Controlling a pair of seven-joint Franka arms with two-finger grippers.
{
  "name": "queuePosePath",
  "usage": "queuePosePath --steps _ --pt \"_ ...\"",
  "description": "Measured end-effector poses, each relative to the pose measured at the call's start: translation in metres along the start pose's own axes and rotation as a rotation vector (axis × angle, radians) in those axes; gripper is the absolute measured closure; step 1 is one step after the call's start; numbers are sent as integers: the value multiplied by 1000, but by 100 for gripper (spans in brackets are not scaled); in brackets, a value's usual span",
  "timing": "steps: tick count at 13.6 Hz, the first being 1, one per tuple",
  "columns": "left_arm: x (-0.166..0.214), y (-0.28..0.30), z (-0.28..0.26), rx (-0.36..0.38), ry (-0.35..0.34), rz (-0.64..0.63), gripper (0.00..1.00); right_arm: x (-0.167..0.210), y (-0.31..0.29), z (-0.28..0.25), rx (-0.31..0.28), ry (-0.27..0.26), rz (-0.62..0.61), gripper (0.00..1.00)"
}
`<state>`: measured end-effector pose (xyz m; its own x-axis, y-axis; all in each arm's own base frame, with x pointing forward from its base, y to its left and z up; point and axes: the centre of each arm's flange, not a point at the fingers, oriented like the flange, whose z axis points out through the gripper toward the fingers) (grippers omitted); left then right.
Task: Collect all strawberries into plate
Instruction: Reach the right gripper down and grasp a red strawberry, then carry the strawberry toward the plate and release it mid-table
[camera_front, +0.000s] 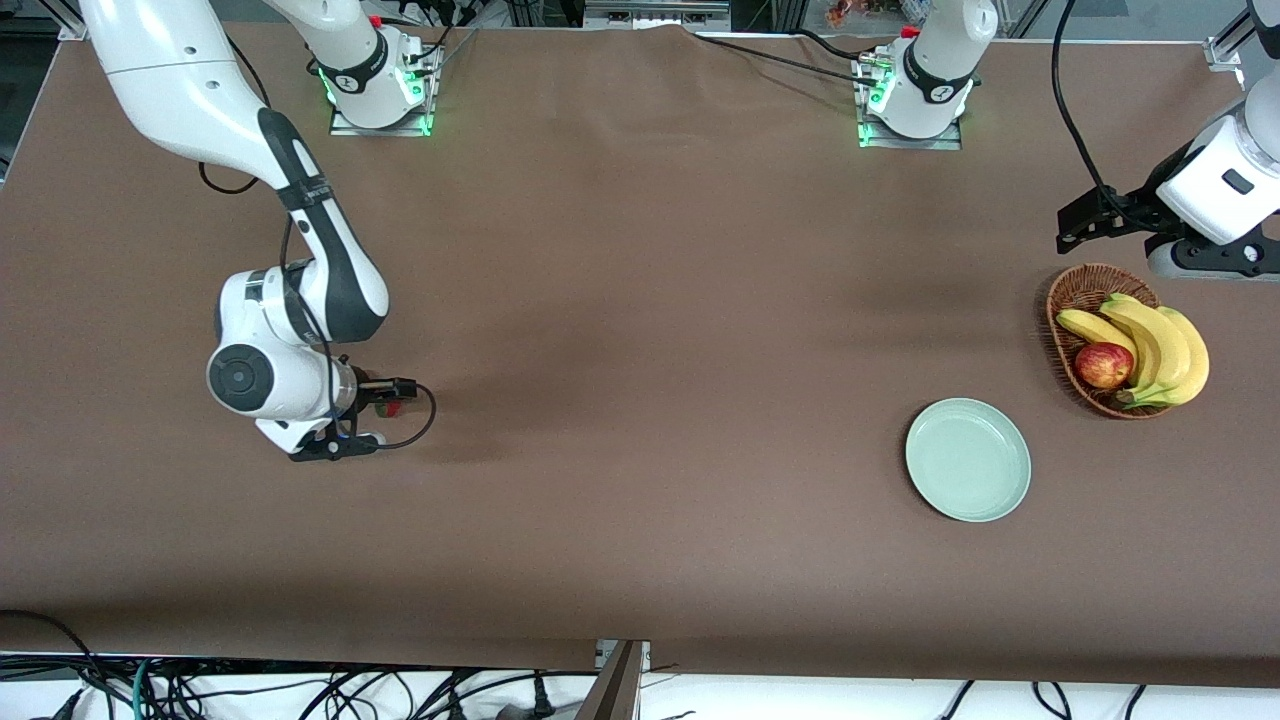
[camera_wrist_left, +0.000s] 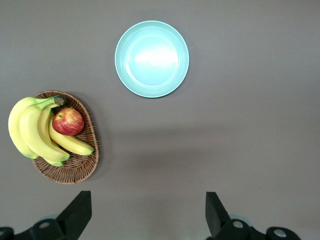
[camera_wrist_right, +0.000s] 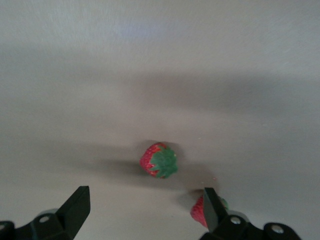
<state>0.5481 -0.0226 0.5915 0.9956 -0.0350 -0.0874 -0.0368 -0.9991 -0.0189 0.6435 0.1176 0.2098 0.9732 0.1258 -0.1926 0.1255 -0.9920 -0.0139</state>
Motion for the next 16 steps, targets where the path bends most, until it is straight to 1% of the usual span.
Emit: queuePosePath --steps 2,6,10,11,12,13,16 --pt "0 0 0 0 0 0 0 -2 -3 4 -1 -5 -25 0" --pt "0 0 0 0 0 0 0 0 2 16 -1 6 -99 0" --pt "0 0 0 0 0 0 0 3 6 30 -3 11 -121 0" --pt "0 0 0 0 0 0 0 4 6 31 -3 16 -121 2" --pt "0 0 0 0 0 0 0 4 6 33 -3 19 -123 6" --pt "0 0 0 0 0 0 0 4 6 35 -3 20 -123 19" --pt "0 0 0 0 -1 0 0 4 14 34 -15 23 -129 53"
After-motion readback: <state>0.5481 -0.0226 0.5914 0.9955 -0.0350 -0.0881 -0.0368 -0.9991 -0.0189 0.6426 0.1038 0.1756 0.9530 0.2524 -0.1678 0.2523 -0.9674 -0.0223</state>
